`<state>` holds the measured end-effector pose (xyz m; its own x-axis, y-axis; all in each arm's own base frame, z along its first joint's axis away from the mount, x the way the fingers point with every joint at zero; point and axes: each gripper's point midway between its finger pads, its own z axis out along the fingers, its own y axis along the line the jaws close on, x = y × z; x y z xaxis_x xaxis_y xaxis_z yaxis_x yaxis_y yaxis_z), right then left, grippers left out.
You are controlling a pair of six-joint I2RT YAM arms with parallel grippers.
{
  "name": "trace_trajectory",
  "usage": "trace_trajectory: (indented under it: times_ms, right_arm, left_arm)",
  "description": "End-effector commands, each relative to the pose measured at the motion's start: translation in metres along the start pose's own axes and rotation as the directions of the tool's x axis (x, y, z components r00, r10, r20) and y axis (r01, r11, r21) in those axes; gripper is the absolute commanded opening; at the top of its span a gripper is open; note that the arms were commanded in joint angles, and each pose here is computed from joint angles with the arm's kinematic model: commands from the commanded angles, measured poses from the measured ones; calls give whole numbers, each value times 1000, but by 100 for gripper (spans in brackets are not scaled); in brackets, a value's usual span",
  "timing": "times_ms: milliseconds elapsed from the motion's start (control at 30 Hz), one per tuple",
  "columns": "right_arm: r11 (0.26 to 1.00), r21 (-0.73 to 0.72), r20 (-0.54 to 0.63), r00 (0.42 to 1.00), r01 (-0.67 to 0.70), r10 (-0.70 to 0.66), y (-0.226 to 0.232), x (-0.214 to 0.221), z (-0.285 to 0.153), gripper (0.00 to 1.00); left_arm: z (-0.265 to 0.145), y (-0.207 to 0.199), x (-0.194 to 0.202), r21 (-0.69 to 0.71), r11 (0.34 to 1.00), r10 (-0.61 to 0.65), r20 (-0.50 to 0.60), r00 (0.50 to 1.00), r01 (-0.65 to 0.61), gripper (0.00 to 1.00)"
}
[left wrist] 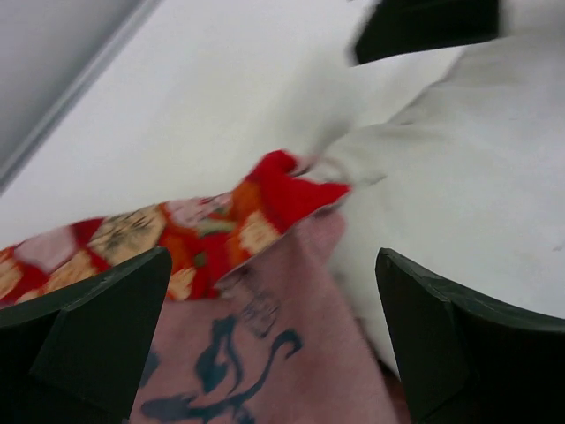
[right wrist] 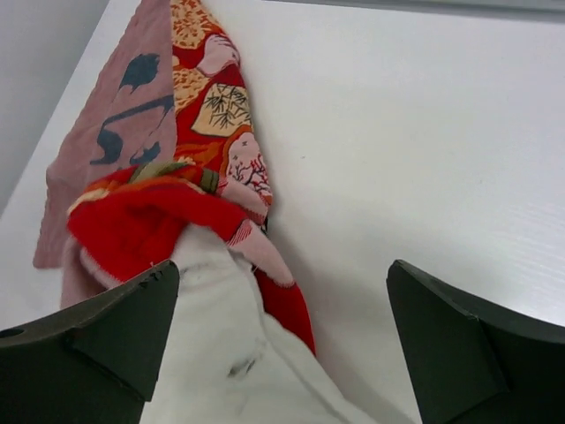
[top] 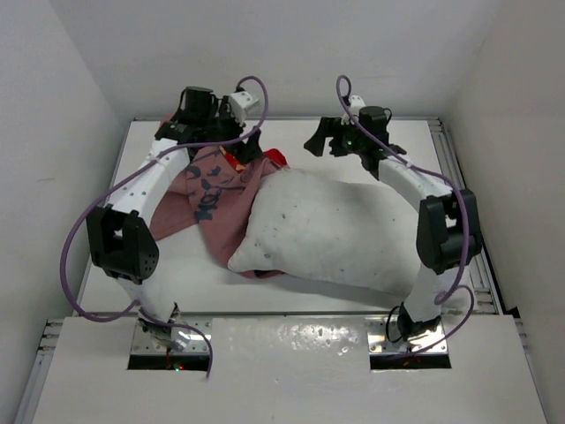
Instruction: Put the pillow into the pillowcase
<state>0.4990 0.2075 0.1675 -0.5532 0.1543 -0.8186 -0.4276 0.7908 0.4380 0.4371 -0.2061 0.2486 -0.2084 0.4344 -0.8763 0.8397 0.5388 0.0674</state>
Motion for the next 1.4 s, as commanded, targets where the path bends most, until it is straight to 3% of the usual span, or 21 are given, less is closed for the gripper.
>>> trace_trajectory:
  times_ms: [0, 67, 100, 133, 167, 200, 267, 300, 333, 367, 500, 733, 833, 900, 933, 1033, 1067, 1100, 1167, 1200, 1367]
  right_arm:
    - [984, -23, 54, 983, 179, -178, 35, -27, -33, 99]
    - [971, -18, 63, 970, 237, -235, 48, -31, -49, 98]
    - [966, -27, 56, 966, 256, -254, 52, -29, -54, 86]
    - [950, -63, 37, 952, 305, -303, 64, -23, -57, 58]
    - [943, -87, 5, 947, 322, -323, 73, -16, -67, 7]
    - [940, -63, -11, 942, 334, -335, 73, -13, -71, 6]
    - [900, -96, -78, 899, 425, -432, 90, 13, -81, 34]
    - [848, -112, -98, 843, 519, -529, 101, 27, -82, 74]
    - [826, -116, -122, 817, 552, -563, 105, 39, -85, 85]
    - [803, -138, -171, 785, 579, -596, 105, 62, -89, 98]
    - [719, -204, -189, 694, 665, -695, 137, 104, -104, 99]
    - [717, -233, -265, 666, 657, -697, 139, 171, -101, 99]
    - [754, -170, -286, 700, 635, -654, 126, 186, -87, 99]
    - [778, -123, -302, 723, 617, -621, 116, 183, -78, 92]
    - [805, -102, -320, 747, 585, -583, 114, 182, -70, 68]
    - [842, -53, -349, 780, 538, -520, 100, 173, -58, 37]
    - [853, -43, -351, 792, 520, -500, 93, 168, -56, 10]
    - [859, -29, -343, 802, 511, -489, 90, 162, -54, 0]
    - [881, -38, -317, 831, 471, -458, 82, 151, -51, 0]
    - [890, -41, -297, 845, 455, -445, 81, 145, -49, 0]
    - [935, -1, -233, 909, 355, -345, 61, 108, -39, 0]
  left_arm:
    - [-47, 30, -25, -167, 985, 54, 17, 998, -51, 100]
    - [-59, 27, -8, -178, 981, 72, -42, 997, -79, 99]
    - [-64, 27, 2, -185, 979, 76, -70, 995, -88, 88]
    - [-69, 15, 23, -145, 982, 99, -128, 987, -117, 65]
    - [-73, 8, 35, -124, 985, 103, -157, 982, -123, 20]
    - [-75, 3, 50, -112, 986, 99, -193, 976, -122, 11]
    - [-78, -21, 94, -66, 993, 78, -274, 959, -99, 13]
    - [-77, -27, 108, -63, 994, 65, -297, 953, -88, 26]
    - [-78, -32, 114, -74, 994, 49, -295, 954, -74, 41]
    - [-74, -44, 138, -54, 998, 23, -327, 945, -43, 69]
    - [-61, -48, 167, -83, 996, -8, -319, 948, -19, 88]
    - [-26, -65, 196, -53, 996, -80, -311, 947, 66, 89]
    - [-18, -73, 196, -15, 996, -91, -271, 958, 90, 90]
    - [-13, -79, 199, -1, 996, -86, -244, 966, 88, 85]
    - [-11, -84, 200, 8, 996, -81, -242, 967, 85, 71]
    - [-9, -90, 202, 13, 995, -97, -239, 966, 103, 53]
    - [-9, -92, 203, 18, 994, -104, -242, 965, 112, 50]
    - [-11, -92, 202, 19, 994, -97, -243, 965, 105, 38]
    - [-15, -95, 204, 29, 995, -84, -263, 961, 95, 18]
    - [-17, -93, 203, 25, 997, -68, -264, 962, 77, 0]
    - [-39, -87, 171, 87, 996, 20, -261, 965, 2, 0]
